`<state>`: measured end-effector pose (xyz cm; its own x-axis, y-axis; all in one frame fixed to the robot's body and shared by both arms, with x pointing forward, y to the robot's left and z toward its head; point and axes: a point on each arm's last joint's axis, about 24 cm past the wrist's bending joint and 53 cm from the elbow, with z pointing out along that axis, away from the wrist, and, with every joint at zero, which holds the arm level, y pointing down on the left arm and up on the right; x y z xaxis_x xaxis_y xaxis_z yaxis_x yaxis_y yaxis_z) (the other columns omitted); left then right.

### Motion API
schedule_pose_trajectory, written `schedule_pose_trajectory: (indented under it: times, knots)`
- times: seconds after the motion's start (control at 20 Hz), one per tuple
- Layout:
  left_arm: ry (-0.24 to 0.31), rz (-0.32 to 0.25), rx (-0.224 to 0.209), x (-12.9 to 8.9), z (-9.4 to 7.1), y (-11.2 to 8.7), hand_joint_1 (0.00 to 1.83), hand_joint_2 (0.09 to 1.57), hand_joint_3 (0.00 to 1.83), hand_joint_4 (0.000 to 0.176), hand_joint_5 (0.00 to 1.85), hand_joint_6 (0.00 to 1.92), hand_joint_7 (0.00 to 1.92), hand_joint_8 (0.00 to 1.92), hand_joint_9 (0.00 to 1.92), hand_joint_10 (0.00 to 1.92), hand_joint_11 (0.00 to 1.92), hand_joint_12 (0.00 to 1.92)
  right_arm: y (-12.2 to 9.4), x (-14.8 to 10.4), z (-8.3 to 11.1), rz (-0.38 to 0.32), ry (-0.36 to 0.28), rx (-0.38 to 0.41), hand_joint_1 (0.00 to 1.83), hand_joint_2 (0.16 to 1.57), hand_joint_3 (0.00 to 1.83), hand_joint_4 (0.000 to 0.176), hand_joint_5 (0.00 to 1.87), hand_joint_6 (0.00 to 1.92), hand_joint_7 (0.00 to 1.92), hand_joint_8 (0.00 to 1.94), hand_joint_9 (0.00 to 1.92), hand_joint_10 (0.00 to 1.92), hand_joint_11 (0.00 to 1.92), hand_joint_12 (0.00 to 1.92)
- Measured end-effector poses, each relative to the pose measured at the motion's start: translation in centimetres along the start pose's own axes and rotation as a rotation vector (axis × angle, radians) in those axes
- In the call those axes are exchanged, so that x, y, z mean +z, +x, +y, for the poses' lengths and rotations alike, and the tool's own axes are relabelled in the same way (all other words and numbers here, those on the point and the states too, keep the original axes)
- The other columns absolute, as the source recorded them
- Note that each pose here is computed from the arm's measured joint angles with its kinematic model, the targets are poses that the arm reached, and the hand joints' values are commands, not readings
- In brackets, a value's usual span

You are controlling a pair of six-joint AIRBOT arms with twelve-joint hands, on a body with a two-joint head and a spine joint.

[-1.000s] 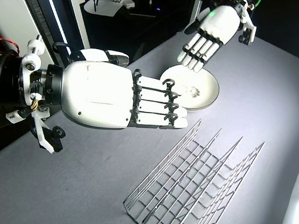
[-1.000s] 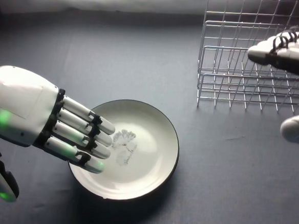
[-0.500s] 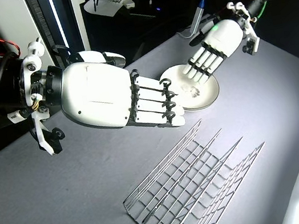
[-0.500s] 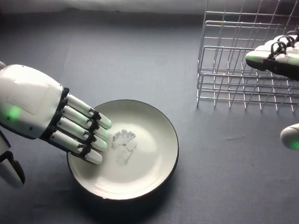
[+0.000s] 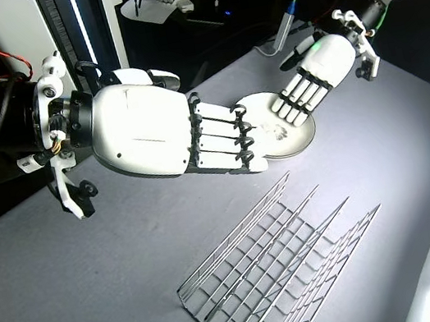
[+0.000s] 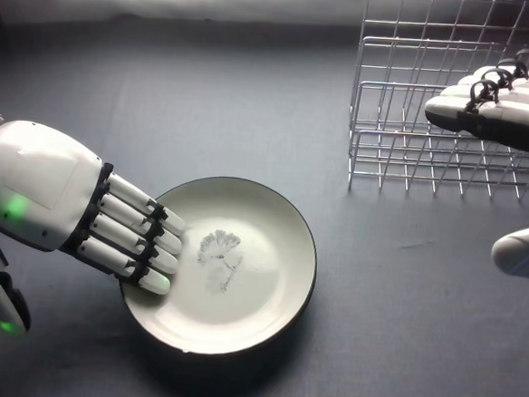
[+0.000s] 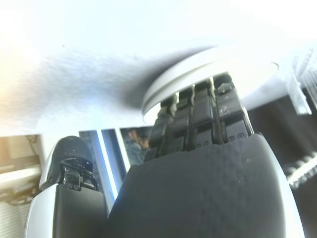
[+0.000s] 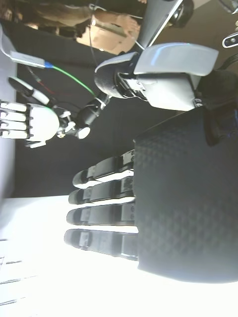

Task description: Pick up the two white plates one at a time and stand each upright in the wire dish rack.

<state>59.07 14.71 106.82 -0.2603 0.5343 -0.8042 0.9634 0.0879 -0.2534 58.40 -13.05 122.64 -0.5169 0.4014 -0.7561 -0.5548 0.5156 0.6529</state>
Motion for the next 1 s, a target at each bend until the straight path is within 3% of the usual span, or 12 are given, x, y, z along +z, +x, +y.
schedule_pose_trajectory:
  times: [0.55,1.0]
  knots:
    - [0.018,0.019,0.019,0.3,-0.4,1.0,0.00,1.17,0.00,0.000,0.00,0.00,0.00,0.00,0.00,0.00,0.00,0.00,0.1,0.1,0.3,0.002,-0.012,-0.002,0.00,1.08,0.01,0.000,0.00,0.00,0.00,0.00,0.00,0.00,0.00,0.00]
    - [0.084,-0.020,0.021,4.1,-2.0,0.0,0.00,1.17,0.00,0.000,0.00,0.00,0.00,0.00,0.00,0.00,0.00,0.00,1.2,-0.4,1.3,0.028,-0.071,-0.025,0.01,1.09,0.01,0.000,0.00,0.00,0.00,0.00,0.00,0.00,0.00,0.00]
